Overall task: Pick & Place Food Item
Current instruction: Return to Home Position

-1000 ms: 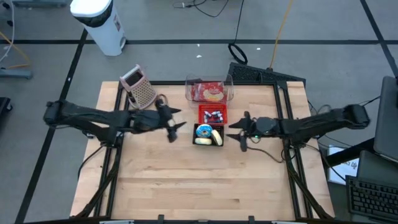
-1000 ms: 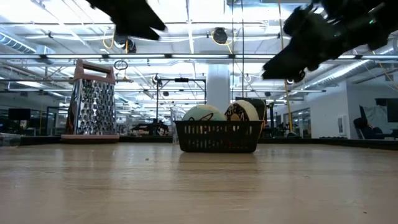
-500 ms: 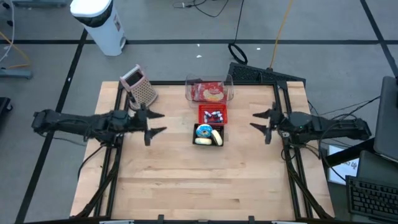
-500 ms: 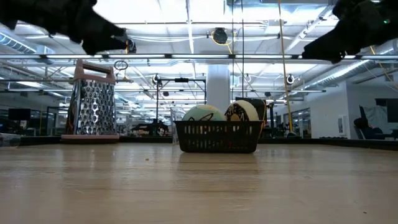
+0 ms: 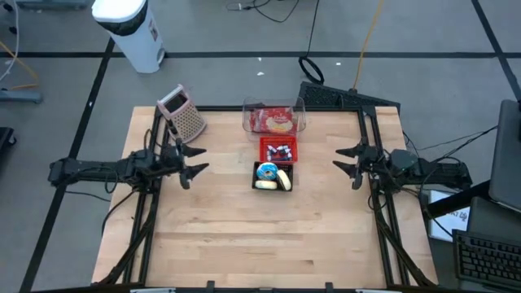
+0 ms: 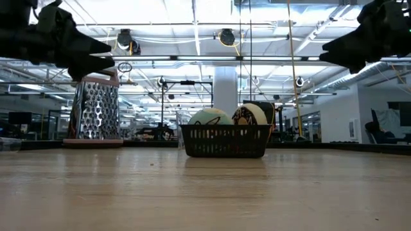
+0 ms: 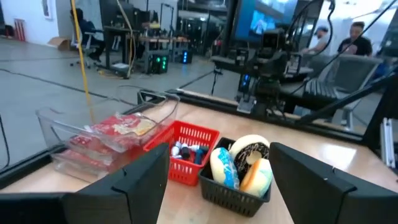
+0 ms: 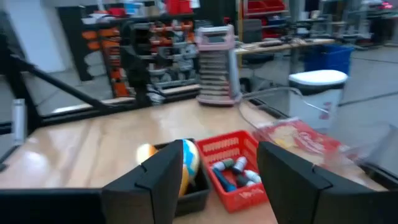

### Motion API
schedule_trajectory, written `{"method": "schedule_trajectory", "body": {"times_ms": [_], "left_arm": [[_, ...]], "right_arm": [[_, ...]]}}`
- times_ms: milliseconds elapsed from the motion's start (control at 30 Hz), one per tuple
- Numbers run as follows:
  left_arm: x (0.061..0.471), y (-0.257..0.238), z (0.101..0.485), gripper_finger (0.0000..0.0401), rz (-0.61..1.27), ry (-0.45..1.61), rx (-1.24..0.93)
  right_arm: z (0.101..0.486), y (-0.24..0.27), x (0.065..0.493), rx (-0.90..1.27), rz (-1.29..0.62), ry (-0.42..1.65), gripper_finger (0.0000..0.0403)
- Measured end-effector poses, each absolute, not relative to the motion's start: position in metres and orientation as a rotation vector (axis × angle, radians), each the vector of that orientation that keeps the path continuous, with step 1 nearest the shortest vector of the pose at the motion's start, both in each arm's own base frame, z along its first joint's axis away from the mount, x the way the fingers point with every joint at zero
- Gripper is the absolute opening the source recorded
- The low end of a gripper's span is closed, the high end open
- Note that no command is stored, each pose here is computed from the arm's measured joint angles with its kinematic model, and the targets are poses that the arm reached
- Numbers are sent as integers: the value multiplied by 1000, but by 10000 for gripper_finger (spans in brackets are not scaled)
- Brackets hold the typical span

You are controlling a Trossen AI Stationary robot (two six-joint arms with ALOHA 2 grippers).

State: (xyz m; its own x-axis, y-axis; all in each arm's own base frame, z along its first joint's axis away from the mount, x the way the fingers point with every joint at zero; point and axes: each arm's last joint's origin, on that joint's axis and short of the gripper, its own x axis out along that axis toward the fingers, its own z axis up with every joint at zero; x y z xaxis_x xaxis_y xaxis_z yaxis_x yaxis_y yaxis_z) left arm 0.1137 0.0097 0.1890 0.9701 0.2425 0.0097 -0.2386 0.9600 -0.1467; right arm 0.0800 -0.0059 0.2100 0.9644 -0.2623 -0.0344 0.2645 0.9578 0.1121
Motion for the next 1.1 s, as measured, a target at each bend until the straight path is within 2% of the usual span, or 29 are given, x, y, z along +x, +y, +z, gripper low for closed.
{"method": "schedule_trajectory", "body": {"times_ms": [167,500,633,1100], "left_arm": [[108,7,173,274,221,-59,-149],[107,4,173,274,212,-53,-130],[107,4,174,274,204,-61,-115],[108,4,174,273,205,-55,-105]], "right_arm": [[205,-6,83,118,-283,-25,193],[172,-6,95,128,-276,-42,193],[176,-6,95,134,-272,-105,192],[175,-6,96,128,-273,-93,193]]}}
